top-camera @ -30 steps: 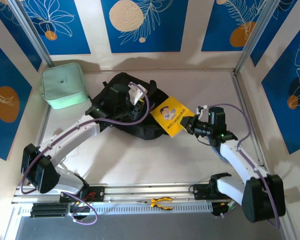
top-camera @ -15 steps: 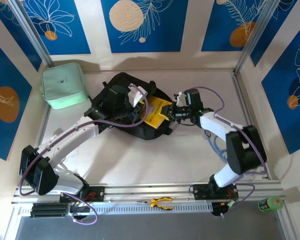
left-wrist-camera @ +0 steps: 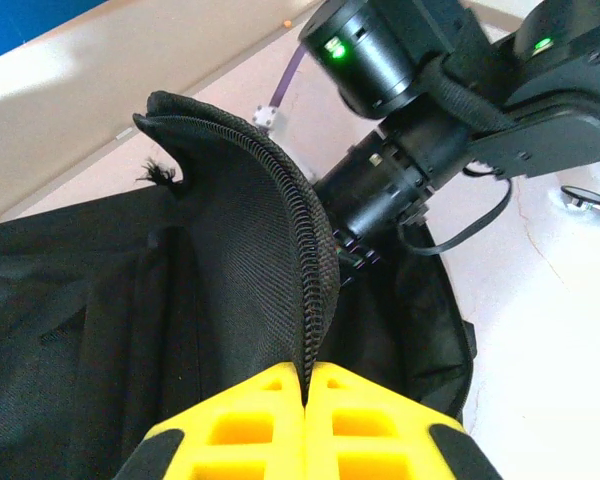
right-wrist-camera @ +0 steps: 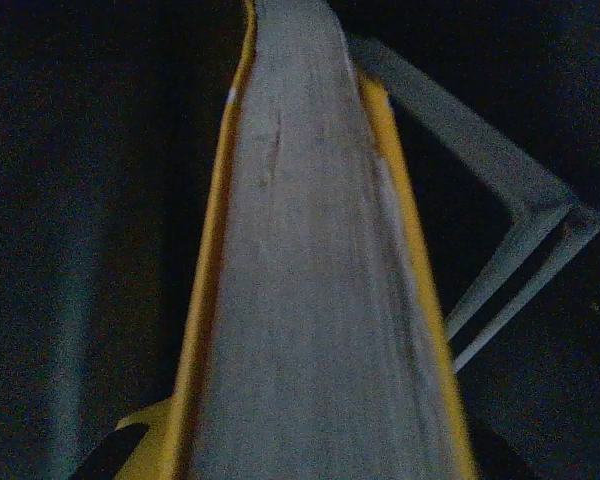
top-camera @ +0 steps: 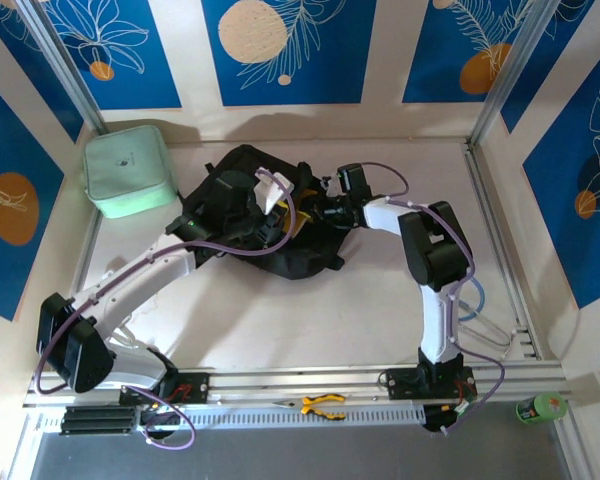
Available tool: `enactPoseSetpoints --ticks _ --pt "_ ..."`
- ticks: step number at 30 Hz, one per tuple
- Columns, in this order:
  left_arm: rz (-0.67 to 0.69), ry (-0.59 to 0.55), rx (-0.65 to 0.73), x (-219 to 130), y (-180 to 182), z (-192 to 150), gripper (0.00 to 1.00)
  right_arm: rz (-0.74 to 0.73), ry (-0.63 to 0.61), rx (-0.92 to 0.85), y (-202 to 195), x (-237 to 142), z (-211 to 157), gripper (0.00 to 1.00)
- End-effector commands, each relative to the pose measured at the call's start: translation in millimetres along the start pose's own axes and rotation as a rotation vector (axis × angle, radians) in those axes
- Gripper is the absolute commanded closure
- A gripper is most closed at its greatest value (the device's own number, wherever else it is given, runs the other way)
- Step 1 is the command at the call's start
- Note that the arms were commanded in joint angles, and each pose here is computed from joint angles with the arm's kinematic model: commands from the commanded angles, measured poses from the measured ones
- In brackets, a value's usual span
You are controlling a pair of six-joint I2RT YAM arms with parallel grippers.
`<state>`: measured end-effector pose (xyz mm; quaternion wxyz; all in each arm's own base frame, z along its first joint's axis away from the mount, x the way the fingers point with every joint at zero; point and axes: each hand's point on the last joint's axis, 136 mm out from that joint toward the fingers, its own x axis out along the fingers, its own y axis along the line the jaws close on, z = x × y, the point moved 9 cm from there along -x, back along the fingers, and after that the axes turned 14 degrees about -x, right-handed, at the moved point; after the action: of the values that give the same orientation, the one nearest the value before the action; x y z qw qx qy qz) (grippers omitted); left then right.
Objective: Pack the student bag
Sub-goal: Place the book in the student bag, then close the student bag at the top-center of the table.
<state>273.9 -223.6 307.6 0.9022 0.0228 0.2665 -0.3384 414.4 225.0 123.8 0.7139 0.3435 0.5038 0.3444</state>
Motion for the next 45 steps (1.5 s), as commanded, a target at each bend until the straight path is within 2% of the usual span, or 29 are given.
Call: enactPoseSetpoints --ticks 1,5,10,13,15,20,29,33,40,45 --pt "-0.018 -0.105 0.02 -15 -3 19 1.0 -0.034 0.013 0.025 -10 14 -2 1.0" --pt "-0.02 -0.103 0.019 -14 -3 19 1.0 -0.041 0.003 0.035 -8 9 -4 0.9" --pt "-0.023 -0.1 0.014 -11 -3 18 1.0 -0.092 -0.045 0.023 4 -20 -9 0.64" --pt "-0.031 -0.096 0.011 -8 -3 17 1.0 -0.185 -0.066 0.013 4 -35 -20 0.49" --pt "-0.034 -0.093 0.01 -7 -3 17 1.0 -0.249 -0.059 0.012 1 -39 -27 0.47" --pt "-0.038 -0.088 0.01 -3 -3 16 1.0 -0.271 -0.026 0.026 -7 -31 -39 0.52" --pt "-0.058 -0.067 0.0 -4 -5 14 1.0 -0.284 -0.012 -0.03 -1 -6 -31 0.78" --pt "-0.064 -0.048 -0.009 -2 -5 11 1.0 -0.228 -0.016 -0.058 7 7 -23 0.86" --pt "-0.065 -0.05 -0.016 0 -5 11 1.0 -0.122 -0.035 -0.011 7 23 -14 0.87" --pt "-0.062 -0.039 -0.017 2 -5 9 1.0 -0.102 -0.088 -0.025 15 -2 -14 0.82"
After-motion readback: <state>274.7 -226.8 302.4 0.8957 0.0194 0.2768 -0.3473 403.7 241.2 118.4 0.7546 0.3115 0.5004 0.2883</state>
